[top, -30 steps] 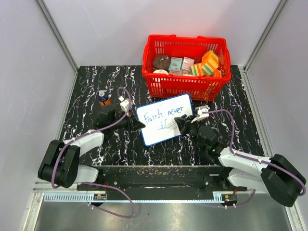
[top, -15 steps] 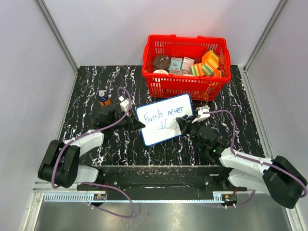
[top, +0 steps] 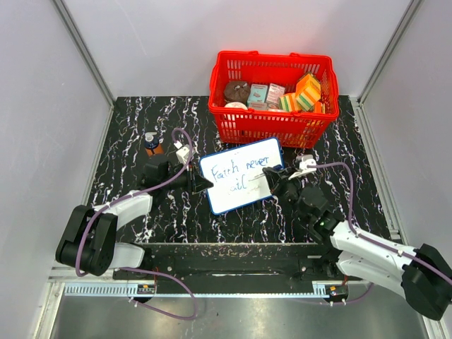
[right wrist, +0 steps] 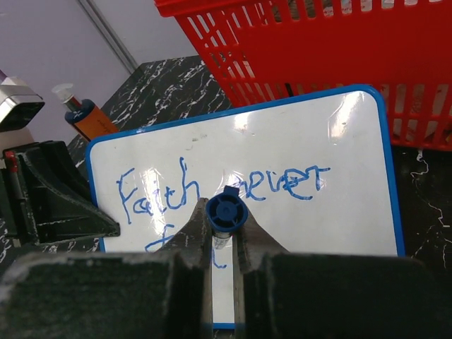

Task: Write a sentence on the whiteboard
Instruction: Write with the whiteboard marker on the whiteboard.

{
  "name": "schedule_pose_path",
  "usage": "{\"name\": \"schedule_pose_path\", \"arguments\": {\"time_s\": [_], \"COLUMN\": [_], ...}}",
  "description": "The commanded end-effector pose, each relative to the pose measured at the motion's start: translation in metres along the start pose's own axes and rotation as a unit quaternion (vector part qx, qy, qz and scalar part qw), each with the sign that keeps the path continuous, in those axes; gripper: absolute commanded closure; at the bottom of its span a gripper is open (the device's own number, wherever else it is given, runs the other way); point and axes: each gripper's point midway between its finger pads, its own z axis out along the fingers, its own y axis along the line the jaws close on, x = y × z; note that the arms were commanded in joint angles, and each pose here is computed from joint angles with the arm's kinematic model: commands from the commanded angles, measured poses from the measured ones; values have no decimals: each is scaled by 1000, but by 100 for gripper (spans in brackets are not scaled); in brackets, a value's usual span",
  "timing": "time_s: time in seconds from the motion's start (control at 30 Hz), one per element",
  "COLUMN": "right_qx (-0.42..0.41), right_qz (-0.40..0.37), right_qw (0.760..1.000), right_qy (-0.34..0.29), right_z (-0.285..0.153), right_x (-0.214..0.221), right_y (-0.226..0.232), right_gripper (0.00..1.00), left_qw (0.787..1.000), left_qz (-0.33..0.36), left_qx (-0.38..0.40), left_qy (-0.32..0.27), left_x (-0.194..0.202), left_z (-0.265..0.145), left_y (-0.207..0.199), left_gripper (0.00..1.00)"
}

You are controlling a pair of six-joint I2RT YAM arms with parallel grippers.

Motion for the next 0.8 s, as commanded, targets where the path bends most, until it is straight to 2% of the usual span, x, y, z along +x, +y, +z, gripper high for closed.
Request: {"name": "schedule_pose_path", "arguments": {"time_s": [0.0,0.77], "right_qx": [28,46], "right_qz": [-18,-20], "right_qw": [999,999], "right_qy": [-5,-15], "right_z": [12,28], "right_x": [-10,-10], "right_y": [-5,-7], "right_gripper": [100,100], "left_qw": [995,995], "left_qz": [75,76], "left_qx": [-57,-56], "left_qy": [-19,-20], "left_x": [-13,-13], "left_z": [-2,-1], "left_y": [25,24], "left_gripper": [100,100]}}
